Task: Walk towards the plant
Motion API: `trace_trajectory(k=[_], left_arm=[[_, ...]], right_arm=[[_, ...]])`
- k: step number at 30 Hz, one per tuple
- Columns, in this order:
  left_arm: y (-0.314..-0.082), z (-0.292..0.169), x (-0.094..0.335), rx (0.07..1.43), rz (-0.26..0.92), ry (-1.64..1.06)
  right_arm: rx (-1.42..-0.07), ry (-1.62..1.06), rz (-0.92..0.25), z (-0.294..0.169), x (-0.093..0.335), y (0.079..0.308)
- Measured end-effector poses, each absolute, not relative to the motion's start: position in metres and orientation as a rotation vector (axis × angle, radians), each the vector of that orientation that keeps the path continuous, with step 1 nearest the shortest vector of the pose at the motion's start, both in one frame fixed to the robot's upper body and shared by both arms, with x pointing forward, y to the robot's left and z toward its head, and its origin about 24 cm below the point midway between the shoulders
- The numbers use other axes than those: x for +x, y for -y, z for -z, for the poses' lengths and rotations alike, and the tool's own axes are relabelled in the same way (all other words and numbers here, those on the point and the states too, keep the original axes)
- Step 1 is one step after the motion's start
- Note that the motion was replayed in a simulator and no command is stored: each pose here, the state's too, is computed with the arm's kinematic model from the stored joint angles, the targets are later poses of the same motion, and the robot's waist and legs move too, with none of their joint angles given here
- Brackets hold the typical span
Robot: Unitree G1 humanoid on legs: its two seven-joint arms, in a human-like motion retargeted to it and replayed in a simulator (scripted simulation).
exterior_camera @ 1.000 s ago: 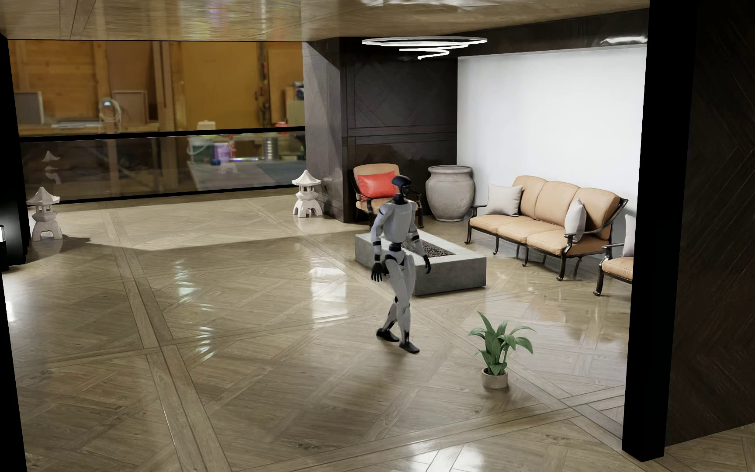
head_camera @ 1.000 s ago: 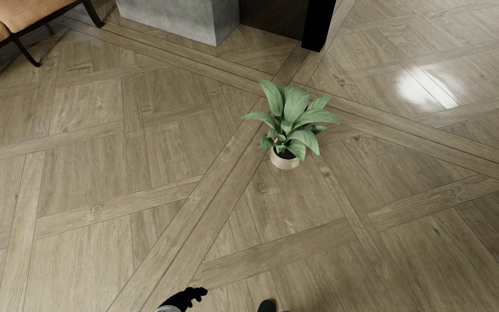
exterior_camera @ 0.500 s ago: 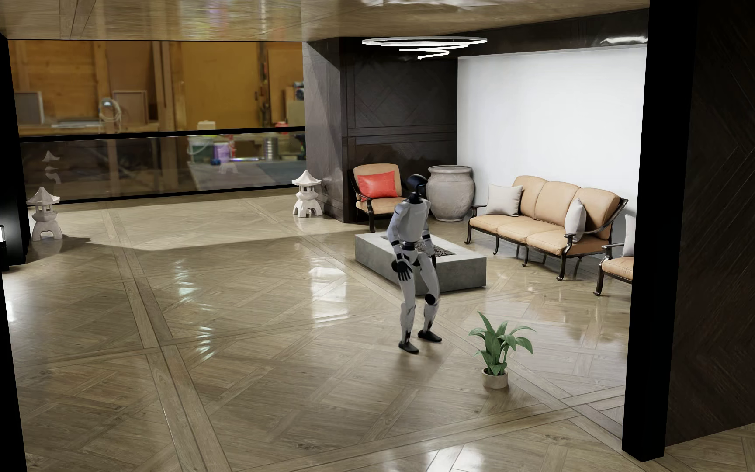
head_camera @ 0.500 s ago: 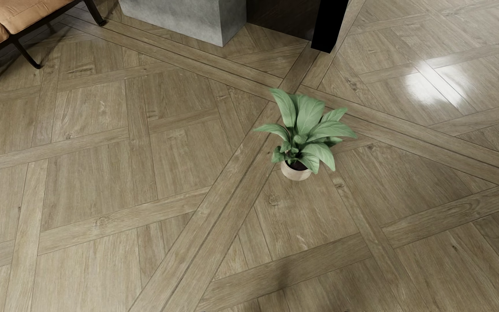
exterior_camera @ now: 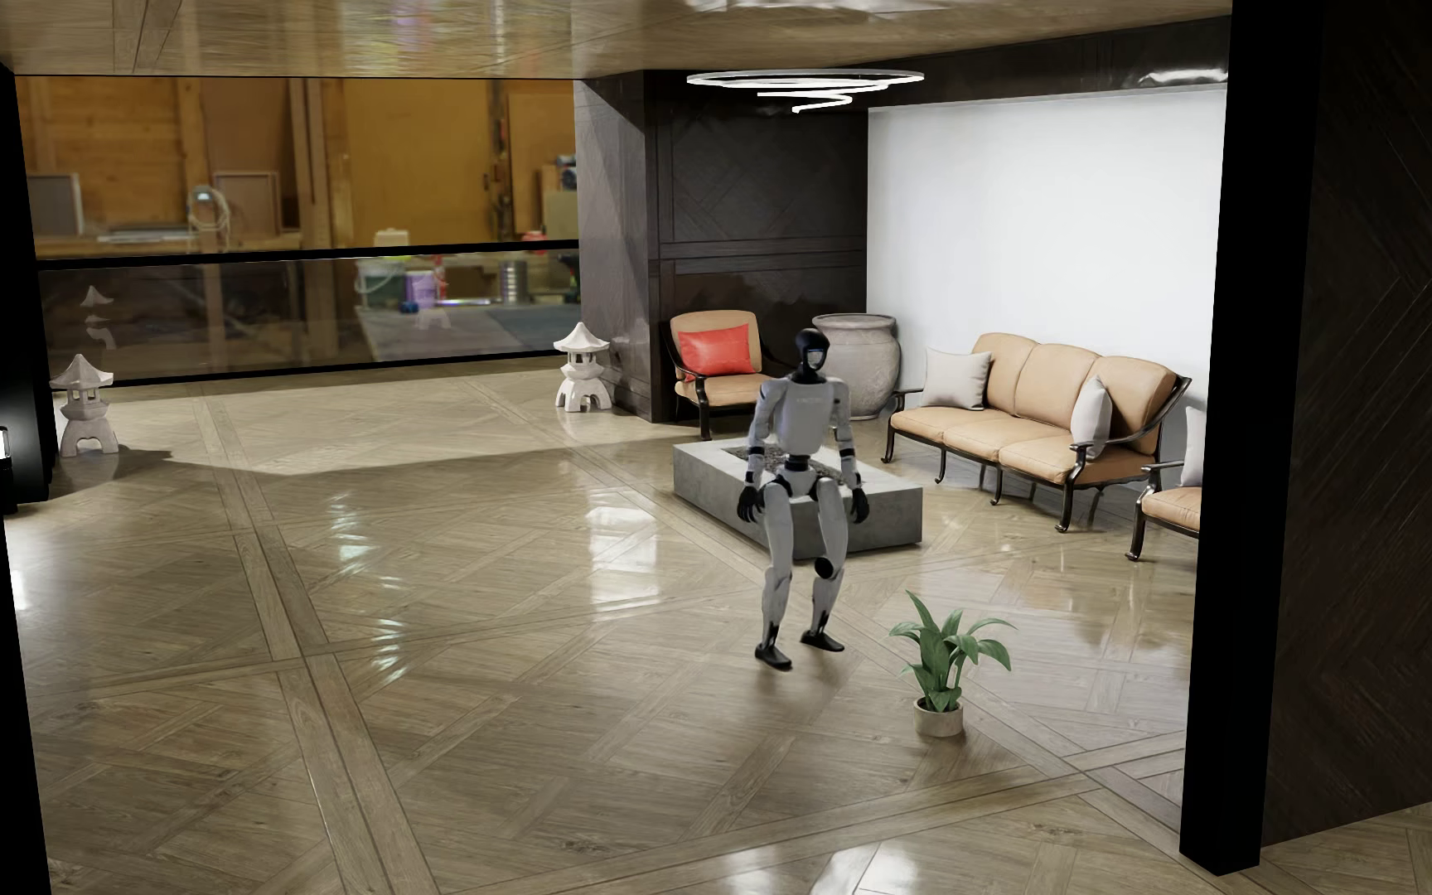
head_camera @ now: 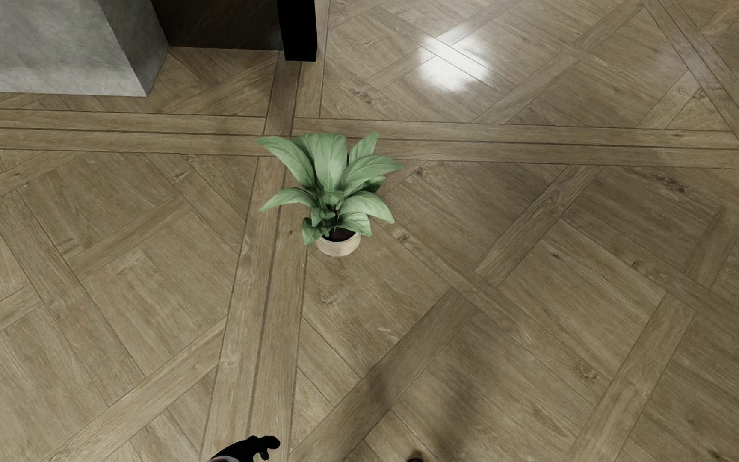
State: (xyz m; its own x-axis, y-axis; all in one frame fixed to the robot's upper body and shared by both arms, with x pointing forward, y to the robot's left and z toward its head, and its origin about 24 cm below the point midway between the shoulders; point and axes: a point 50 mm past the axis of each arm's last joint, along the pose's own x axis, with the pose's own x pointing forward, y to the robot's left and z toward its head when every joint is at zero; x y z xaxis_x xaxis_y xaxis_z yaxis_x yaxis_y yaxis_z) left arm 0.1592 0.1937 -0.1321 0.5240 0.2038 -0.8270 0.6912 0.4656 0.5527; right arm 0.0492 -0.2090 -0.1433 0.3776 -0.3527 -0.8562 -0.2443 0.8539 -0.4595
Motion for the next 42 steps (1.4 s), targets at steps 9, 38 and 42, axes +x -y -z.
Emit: trace_trajectory(k=[9, 38, 42], left_arm=[[-0.2, 0.112, 0.203, 1.214, 0.352, -0.885], [-0.16, 0.143, 0.132, 1.037, 0.468, -1.012], [-0.152, 0.151, 0.124, 1.075, 0.583, -1.057]], right_arm=[[-0.642, -1.287, 0.044, 0.145, 0.028, 0.229], [-0.744, -0.976, -0.094, 0.132, 0.117, 0.195], [-0.702, -0.918, -0.019, 0.126, 0.124, 0.192]])
